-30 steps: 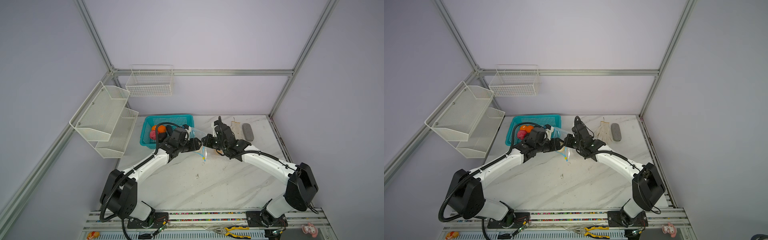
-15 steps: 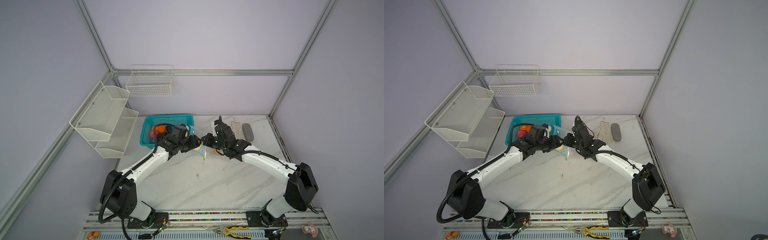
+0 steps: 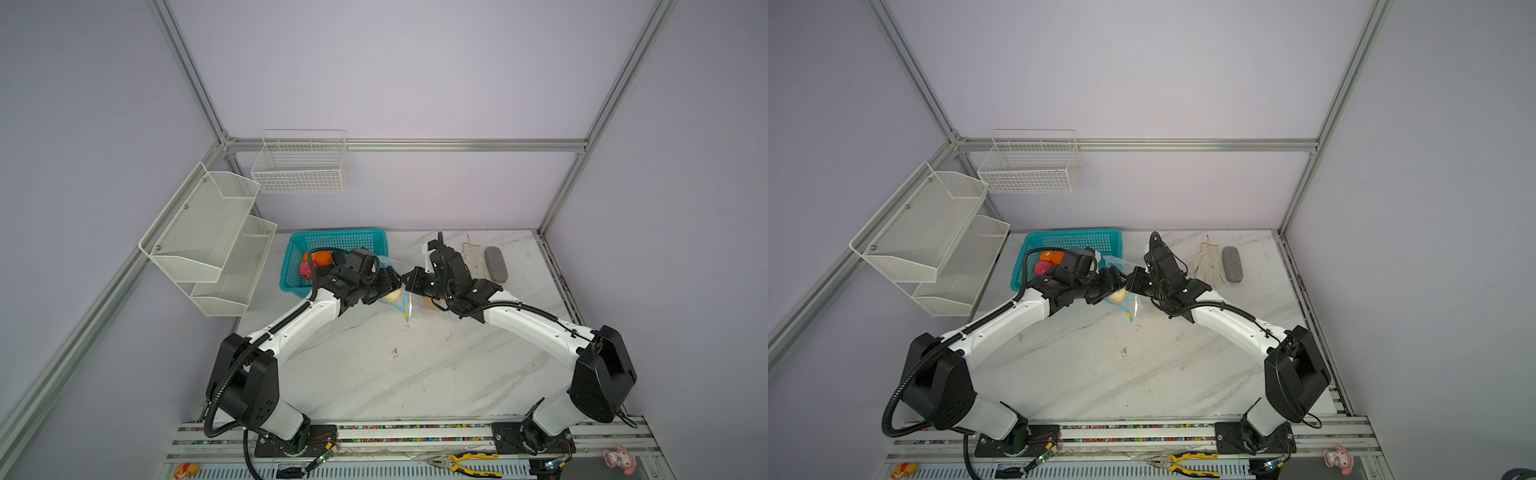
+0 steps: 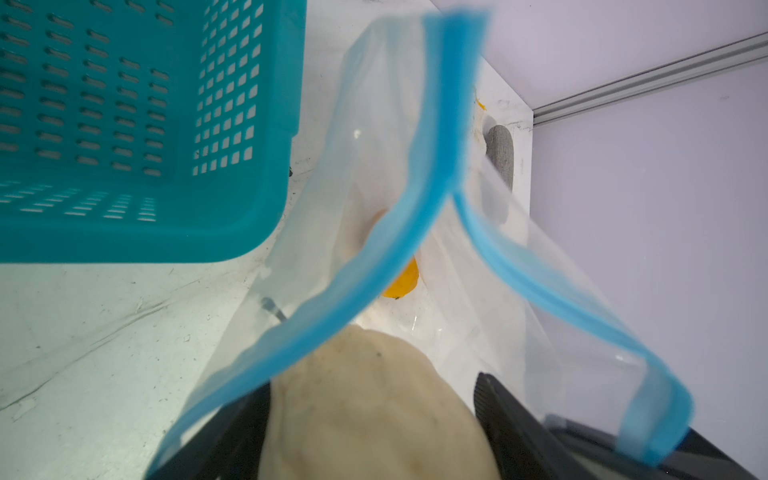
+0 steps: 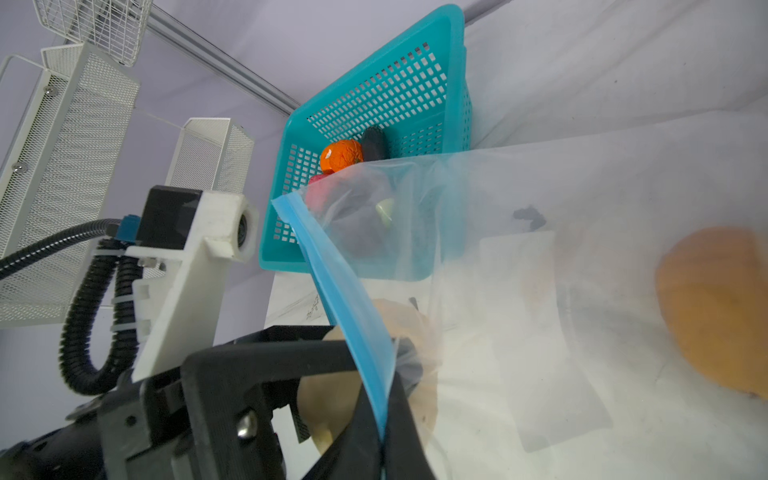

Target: Place the food in the zip-top bag and seal the zipper

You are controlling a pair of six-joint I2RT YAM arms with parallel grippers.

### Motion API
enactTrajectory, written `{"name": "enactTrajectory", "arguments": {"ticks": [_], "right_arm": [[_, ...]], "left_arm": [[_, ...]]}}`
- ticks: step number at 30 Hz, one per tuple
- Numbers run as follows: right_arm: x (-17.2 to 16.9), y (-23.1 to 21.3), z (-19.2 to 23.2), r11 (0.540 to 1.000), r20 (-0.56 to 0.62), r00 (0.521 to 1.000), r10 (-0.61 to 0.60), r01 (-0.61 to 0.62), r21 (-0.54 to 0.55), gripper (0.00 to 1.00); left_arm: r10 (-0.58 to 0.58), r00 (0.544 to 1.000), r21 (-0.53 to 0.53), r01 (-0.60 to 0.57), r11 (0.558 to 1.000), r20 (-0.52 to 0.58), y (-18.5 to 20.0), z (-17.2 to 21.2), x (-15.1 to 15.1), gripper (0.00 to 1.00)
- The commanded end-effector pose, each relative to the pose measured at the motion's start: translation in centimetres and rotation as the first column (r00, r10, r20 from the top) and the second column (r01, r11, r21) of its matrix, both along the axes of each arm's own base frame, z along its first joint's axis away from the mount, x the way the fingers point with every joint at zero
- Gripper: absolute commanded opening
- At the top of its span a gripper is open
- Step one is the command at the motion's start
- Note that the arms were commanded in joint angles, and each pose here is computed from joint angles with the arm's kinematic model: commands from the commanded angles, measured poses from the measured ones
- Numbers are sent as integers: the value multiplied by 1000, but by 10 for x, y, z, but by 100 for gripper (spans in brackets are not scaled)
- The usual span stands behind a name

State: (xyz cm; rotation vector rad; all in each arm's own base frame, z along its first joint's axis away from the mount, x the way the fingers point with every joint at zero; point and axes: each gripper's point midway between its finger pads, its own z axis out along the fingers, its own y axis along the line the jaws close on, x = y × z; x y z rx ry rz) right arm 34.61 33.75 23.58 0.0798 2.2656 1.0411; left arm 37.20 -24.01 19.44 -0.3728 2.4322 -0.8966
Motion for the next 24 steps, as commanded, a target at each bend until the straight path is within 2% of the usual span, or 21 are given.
{"name": "enactTrajectory", "arguments": {"ticks": [1, 4, 6, 11, 14, 18, 24], "right_arm": [[-6, 4, 26, 998, 34, 999, 17, -19, 62, 0], [-7, 4, 29, 998, 37, 999, 19, -21, 66, 0], [-7, 4, 28, 998, 37, 999, 18, -21, 65, 0], [-7, 4, 28, 997, 37, 999, 17, -20, 68, 0], [-7, 5, 30, 997, 37, 999, 19, -22, 79, 0], [-7, 4, 33, 996, 43, 999, 16, -20, 84, 0], [-8, 5, 34, 996, 43, 999, 24, -28, 88, 0]], "left_arm": [[18, 994, -42, -13, 999, 109, -6, 48, 22, 73], [13, 995, -42, -9, 999, 94, -9, 45, 23, 63], [15, 996, -50, -11, 999, 91, -10, 46, 24, 60], [11, 996, -33, -8, 999, 92, -8, 50, 22, 63], [7, 996, 23, -9, 1000, 93, -1, 46, 21, 66], [3, 996, 106, -12, 994, 88, 6, 39, 25, 63], [-11, 997, 102, 4, 995, 71, -6, 35, 31, 61]]}}
